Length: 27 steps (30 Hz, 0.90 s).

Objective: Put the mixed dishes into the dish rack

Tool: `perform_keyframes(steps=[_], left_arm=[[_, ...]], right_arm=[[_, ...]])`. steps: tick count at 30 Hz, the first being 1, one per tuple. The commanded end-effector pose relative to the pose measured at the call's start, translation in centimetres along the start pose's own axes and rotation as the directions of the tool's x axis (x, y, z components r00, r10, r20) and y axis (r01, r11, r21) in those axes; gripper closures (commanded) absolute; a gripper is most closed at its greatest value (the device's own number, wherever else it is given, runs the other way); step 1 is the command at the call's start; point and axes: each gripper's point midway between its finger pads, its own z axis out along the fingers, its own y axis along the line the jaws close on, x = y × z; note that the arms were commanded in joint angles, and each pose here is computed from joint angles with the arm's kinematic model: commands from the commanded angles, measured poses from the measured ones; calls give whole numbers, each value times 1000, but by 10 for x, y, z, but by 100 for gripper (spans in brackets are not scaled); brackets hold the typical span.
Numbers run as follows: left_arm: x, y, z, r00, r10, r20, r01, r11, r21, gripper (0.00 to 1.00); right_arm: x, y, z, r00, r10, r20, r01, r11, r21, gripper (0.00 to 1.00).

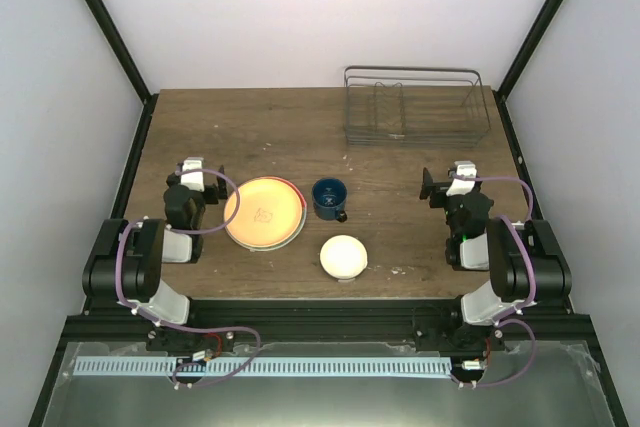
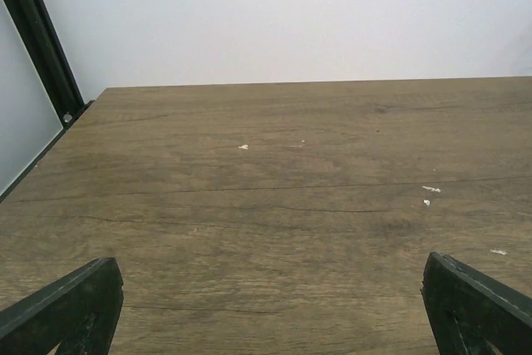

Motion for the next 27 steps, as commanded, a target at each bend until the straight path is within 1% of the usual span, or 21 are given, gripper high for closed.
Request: perform_keyframes(steps=[1,27], left_arm=[[-12,-4,3,999,-2,42,1,1000,19,0],[-11,-5,3,999,-1,39,0,1000,21,0]], right_arm=[[-16,-1,4,998,-20,51,20,1000,9,0],[-17,-1,4,998,-21,51,21,1000,10,0]])
